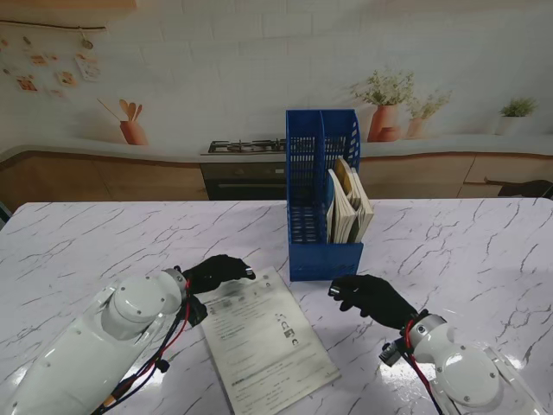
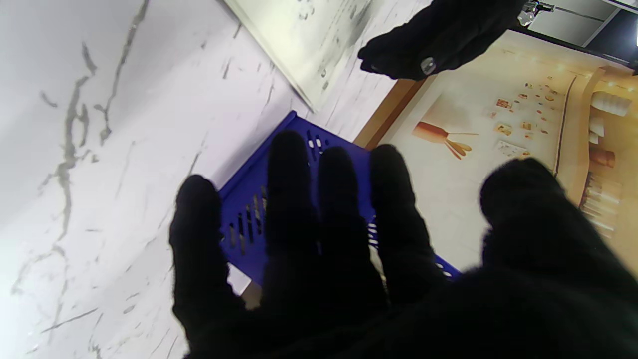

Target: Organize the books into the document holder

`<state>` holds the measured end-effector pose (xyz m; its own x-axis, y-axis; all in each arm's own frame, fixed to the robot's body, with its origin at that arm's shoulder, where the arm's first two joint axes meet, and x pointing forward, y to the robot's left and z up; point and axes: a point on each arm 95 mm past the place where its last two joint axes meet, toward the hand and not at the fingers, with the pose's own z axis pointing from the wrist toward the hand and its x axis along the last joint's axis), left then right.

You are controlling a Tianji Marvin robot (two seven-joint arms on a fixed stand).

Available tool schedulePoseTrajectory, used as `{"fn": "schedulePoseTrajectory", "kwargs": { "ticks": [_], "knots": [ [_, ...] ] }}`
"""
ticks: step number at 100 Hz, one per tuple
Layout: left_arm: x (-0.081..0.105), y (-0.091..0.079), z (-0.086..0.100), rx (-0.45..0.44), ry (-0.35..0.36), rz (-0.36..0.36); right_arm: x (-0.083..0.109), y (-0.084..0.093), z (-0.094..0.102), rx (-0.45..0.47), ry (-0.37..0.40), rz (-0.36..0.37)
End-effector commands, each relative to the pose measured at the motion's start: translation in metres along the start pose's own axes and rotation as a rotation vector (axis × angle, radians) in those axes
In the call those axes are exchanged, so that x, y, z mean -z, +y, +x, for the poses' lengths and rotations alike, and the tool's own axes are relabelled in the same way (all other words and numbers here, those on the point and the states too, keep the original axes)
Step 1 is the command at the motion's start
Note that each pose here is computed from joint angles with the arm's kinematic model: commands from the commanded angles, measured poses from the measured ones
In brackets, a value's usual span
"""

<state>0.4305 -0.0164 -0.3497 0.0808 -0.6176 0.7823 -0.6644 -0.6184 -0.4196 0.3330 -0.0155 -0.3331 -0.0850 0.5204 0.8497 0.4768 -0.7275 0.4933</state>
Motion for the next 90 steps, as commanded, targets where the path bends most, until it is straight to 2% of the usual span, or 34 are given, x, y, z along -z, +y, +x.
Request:
{"fn": "schedulePoseTrajectory", "kwargs": {
  "ticks": [1,16,27,56,90],
  "knots": [
    [-0.008,0.007,0.002,0.013,0.016,-0.059,0.001,-0.003,-0.001,-0.011,-0.002,0.004],
    [-0.014,0.017,-0.004,-0.016,-0.020,-0.144,0.001,-0.003,-0.001,-0.013,-0.002,0.001],
    [-0.017,0.028,-0.008,-0.005,-0.024,-0.193,0.001,-0.003,-0.002,-0.016,0.000,0.002],
    [-0.022,0.055,-0.006,-0.011,0.028,-0.287,0.001,-0.003,-0.003,-0.020,0.000,0.005],
    [-0.008,0.072,0.001,-0.041,0.060,-0.363,0.002,-0.002,-0.004,-0.021,-0.006,0.002]
  ]
}}
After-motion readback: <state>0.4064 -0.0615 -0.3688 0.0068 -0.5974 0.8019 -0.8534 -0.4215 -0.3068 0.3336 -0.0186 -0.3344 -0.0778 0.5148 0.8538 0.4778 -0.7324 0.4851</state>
